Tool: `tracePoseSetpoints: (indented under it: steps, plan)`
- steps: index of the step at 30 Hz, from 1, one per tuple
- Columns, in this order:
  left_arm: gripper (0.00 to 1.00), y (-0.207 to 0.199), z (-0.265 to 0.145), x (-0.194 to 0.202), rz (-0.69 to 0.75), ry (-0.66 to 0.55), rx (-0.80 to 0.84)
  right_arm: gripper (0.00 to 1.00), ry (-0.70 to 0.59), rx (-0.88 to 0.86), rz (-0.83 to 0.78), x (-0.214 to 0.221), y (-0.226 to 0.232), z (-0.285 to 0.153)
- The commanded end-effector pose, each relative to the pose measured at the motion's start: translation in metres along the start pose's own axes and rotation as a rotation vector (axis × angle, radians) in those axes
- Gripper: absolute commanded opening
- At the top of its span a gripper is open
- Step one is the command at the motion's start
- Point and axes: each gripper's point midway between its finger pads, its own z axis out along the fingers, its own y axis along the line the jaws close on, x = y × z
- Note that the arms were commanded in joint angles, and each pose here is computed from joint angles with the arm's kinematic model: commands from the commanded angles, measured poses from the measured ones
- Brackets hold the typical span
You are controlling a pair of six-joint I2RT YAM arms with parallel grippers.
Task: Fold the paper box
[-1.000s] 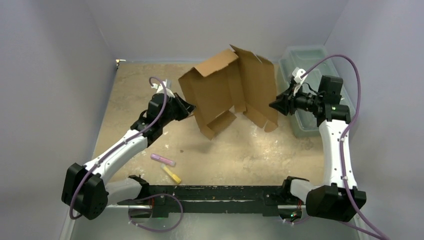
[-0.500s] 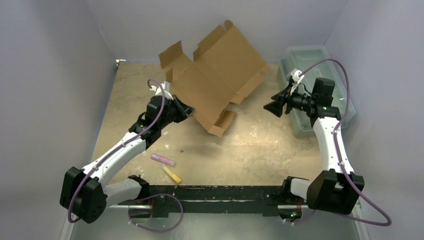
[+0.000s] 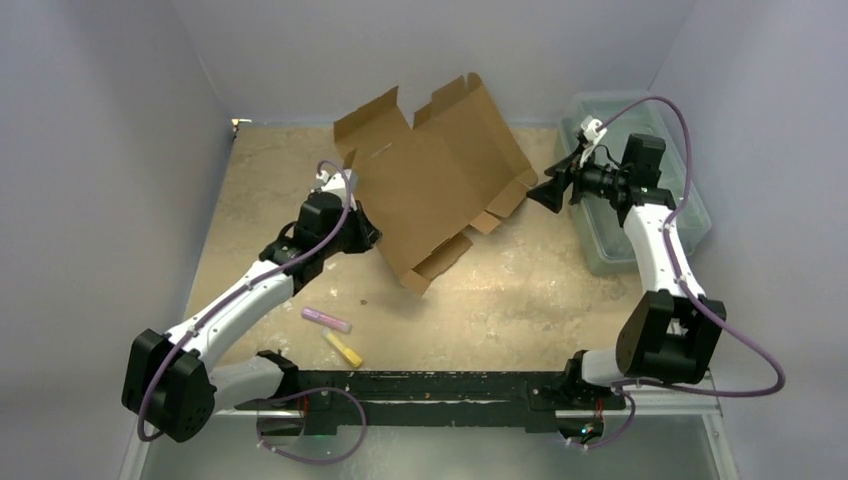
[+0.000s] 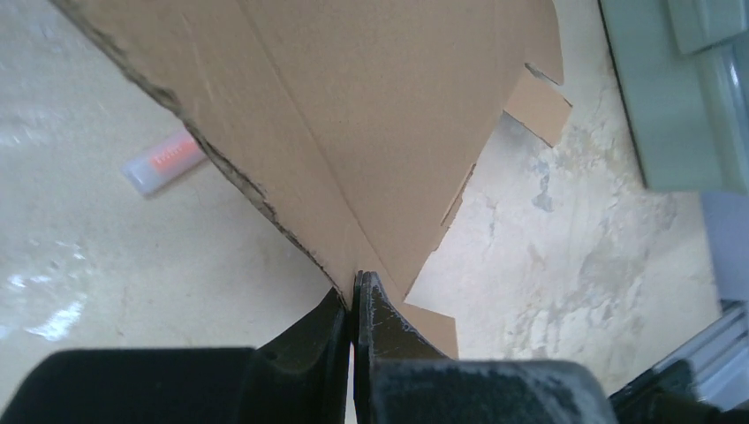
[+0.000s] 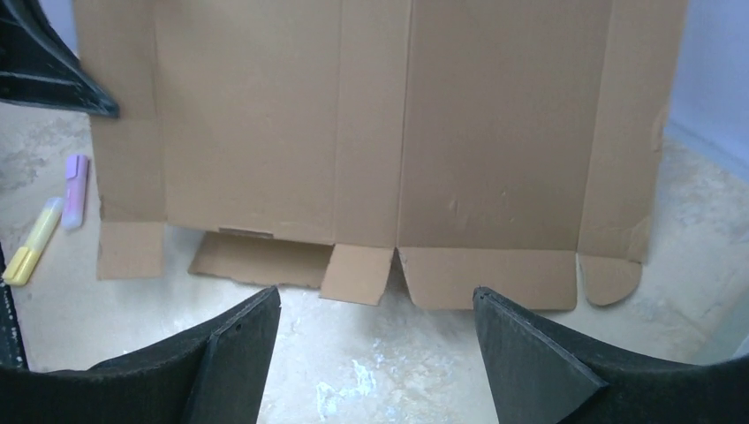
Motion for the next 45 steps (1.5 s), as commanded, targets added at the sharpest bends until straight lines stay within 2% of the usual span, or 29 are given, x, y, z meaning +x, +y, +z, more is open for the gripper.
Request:
tracePoseSetpoints:
  steps: [1,7,10,13,22,26,29,41,45]
  plan:
    - [0.0,-0.027,-0.026,-0.046,0.28,-0.123,0.092,0.83,-0.011,-0.03,-0.036,0.005,-0.005,0.006]
    - [0.0,-0.057,-0.071,-0.098,0.556,-0.281,0.149,0.89,-0.048,-0.042,-0.188,-0.016,0.003,-0.003]
    - [0.0,-0.066,-0.097,-0.119,0.664,-0.354,0.148,0.95,-0.058,0.0,-0.313,-0.039,0.012,-0.018]
    - [0.0,-0.071,-0.117,-0.133,0.726,-0.407,0.138,0.99,-0.108,0.086,-0.352,-0.06,0.013,-0.031]
    - [0.0,-0.085,-0.155,-0.156,0.75,-0.52,0.143,0.99,-0.159,0.009,-0.126,-0.02,0.005,-0.007]
    - [0.0,-0.084,-0.161,-0.159,0.768,-0.529,0.13,0.99,-0.22,0.058,0.042,-0.002,-0.008,0.004]
    - [0.0,-0.079,-0.16,-0.154,0.766,-0.52,0.12,0.99,-0.217,0.123,0.11,0.012,-0.023,0.009]
    - [0.0,-0.057,-0.151,-0.121,0.717,-0.501,0.116,0.99,-0.303,0.218,0.17,0.031,-0.059,0.033]
    - [0.0,-0.05,-0.151,-0.113,0.717,-0.5,0.111,0.99,-0.33,0.174,0.213,0.035,-0.058,0.05]
